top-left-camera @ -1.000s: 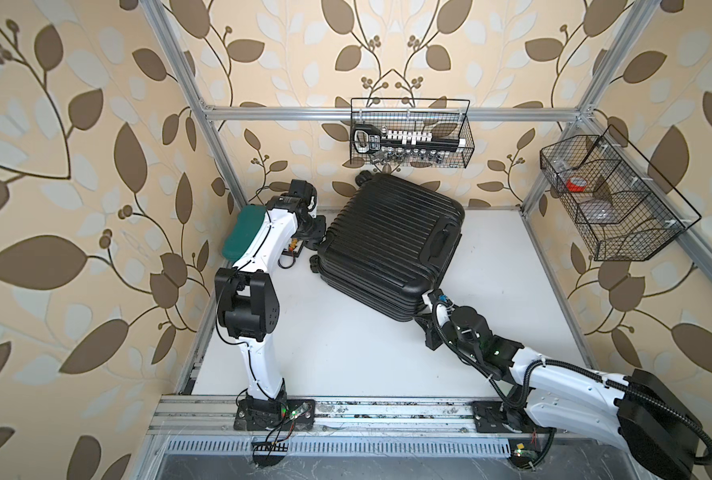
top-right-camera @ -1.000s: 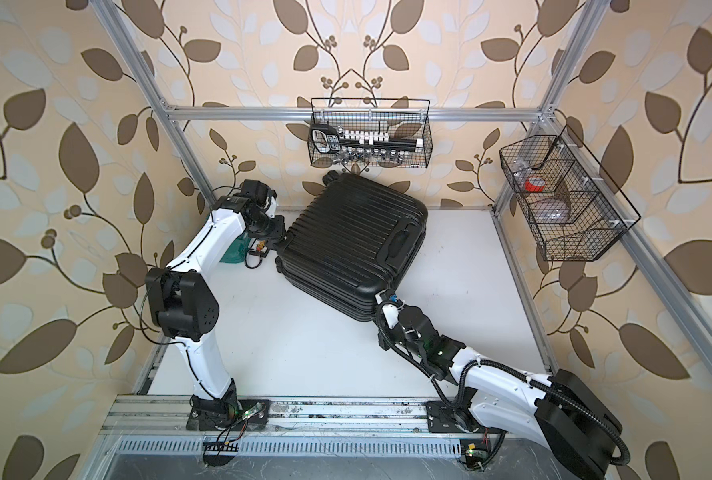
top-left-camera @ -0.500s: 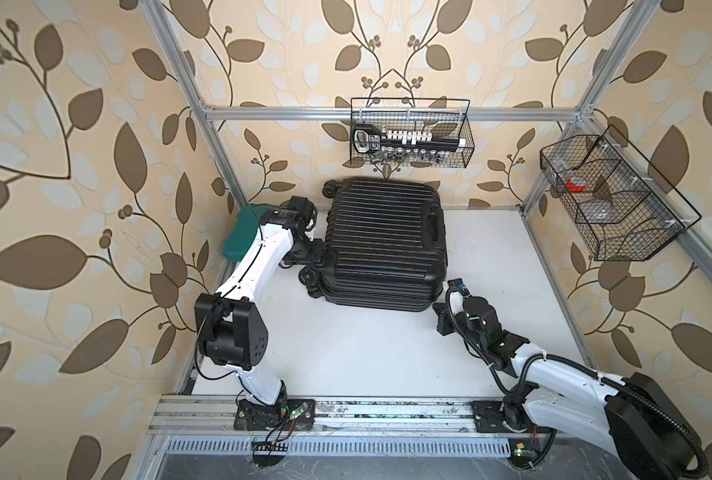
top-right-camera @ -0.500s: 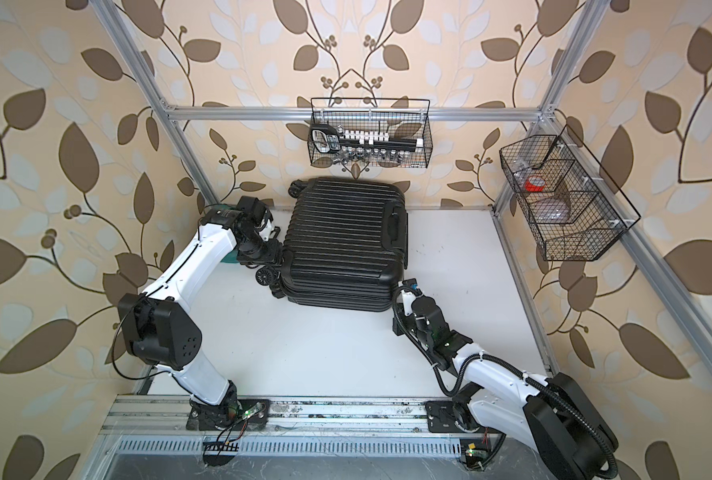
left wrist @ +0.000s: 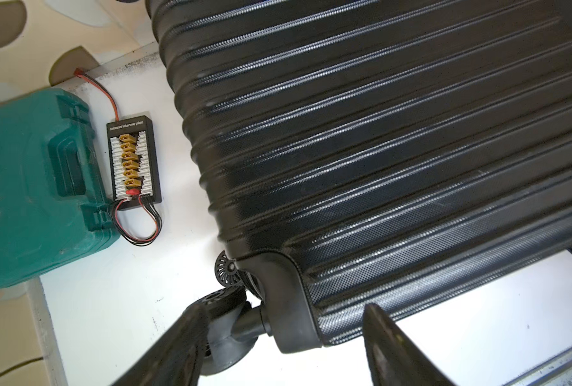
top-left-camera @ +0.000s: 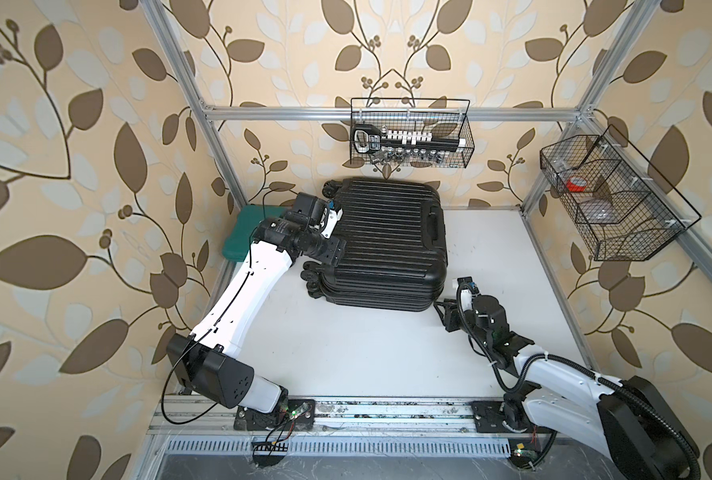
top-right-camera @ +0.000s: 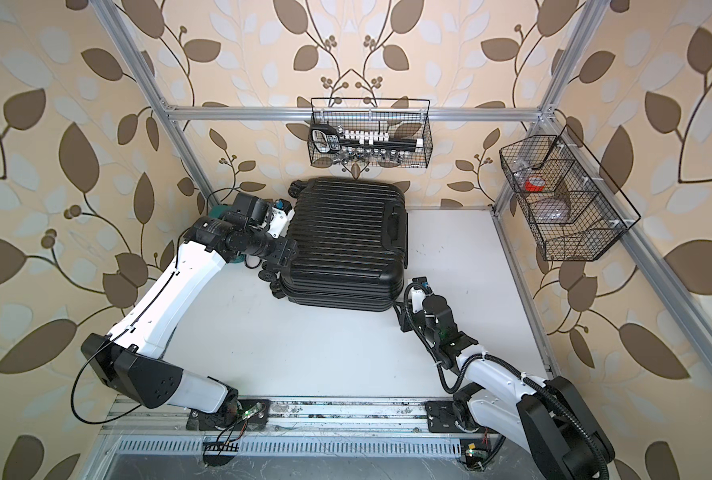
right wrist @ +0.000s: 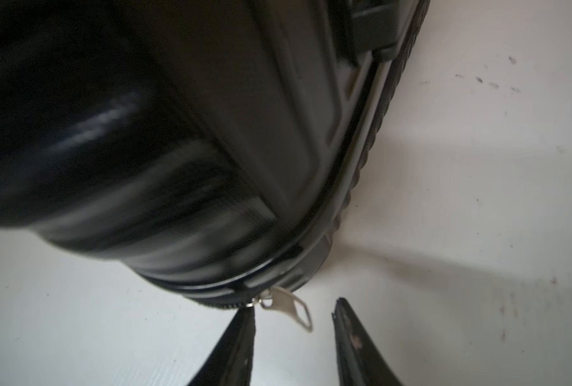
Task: Close the suitcase zippers
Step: Zip the zipper on the suitcase.
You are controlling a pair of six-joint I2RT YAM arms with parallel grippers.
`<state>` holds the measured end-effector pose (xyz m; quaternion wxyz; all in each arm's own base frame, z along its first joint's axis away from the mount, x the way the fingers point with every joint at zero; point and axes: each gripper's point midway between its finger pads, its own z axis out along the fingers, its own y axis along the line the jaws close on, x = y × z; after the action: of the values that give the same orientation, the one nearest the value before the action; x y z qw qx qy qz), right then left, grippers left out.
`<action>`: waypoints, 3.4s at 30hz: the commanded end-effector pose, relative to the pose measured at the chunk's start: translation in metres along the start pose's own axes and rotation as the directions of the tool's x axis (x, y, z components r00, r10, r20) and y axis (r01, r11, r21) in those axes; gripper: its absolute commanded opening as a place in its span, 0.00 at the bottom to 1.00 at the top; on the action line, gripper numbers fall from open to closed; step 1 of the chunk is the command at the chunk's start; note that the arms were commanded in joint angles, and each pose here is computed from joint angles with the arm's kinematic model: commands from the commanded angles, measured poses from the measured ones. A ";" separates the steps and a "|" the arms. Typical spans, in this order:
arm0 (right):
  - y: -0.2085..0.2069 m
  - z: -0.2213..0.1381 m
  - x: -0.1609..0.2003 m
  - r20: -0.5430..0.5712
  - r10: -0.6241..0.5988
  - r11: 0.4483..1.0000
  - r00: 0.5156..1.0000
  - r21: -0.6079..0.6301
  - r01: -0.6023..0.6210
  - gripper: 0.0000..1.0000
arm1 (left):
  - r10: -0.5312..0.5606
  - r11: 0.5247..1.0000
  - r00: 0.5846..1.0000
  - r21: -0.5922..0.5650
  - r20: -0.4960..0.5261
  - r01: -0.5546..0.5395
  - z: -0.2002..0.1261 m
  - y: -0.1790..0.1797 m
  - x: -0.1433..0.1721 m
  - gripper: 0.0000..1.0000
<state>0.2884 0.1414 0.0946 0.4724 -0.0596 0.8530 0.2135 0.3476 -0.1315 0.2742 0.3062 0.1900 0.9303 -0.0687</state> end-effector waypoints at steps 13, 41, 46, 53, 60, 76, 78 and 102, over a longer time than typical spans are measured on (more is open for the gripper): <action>0.019 0.007 -0.008 0.027 -0.048 0.986 0.998 -0.159 0.052 0.48 | 0.060 0.998 0.996 0.022 0.070 -0.062 -0.014 -0.004 -0.005 0.76; 0.021 0.023 -0.003 0.071 -0.041 0.978 0.997 -0.201 0.054 0.00 | 0.699 0.620 0.635 0.163 0.329 -0.767 0.009 -0.146 0.016 0.84; 0.021 0.021 -0.003 0.068 -0.039 0.978 0.997 -0.202 0.052 0.00 | 0.779 0.565 0.558 0.067 0.287 -0.823 0.048 -0.159 0.006 0.83; 0.027 0.015 0.001 0.058 -0.043 0.971 0.997 -0.233 0.055 0.00 | 0.807 0.574 0.532 -0.129 0.256 -0.809 0.083 -0.168 -0.026 0.81; 0.042 0.005 0.005 0.070 -0.070 0.956 0.995 -0.281 0.087 0.00 | 0.761 0.648 0.616 -0.204 0.201 -0.734 0.108 -0.171 -0.048 0.75; 0.101 -0.005 -0.008 0.127 -0.142 0.881 0.982 -0.435 0.184 0.00 | 0.657 0.713 0.682 0.029 0.321 -0.701 0.119 -0.227 -0.045 0.65; 0.109 -0.005 -0.009 0.127 -0.151 0.869 0.980 -0.455 0.192 0.00 | 0.649 0.708 0.685 0.068 0.330 -0.703 0.119 -0.233 -0.042 0.63; 0.067 0.024 0.002 0.036 -0.116 0.970 0.993 -0.211 0.121 0.00 | -0.320 0.921 0.863 -0.086 0.391 0.380 -0.015 0.029 -0.052 0.75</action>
<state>0.2817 0.2029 0.0930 0.4796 -0.1497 0.8235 0.2635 0.3955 -0.1693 0.3441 0.5137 0.1028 0.8450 -0.1078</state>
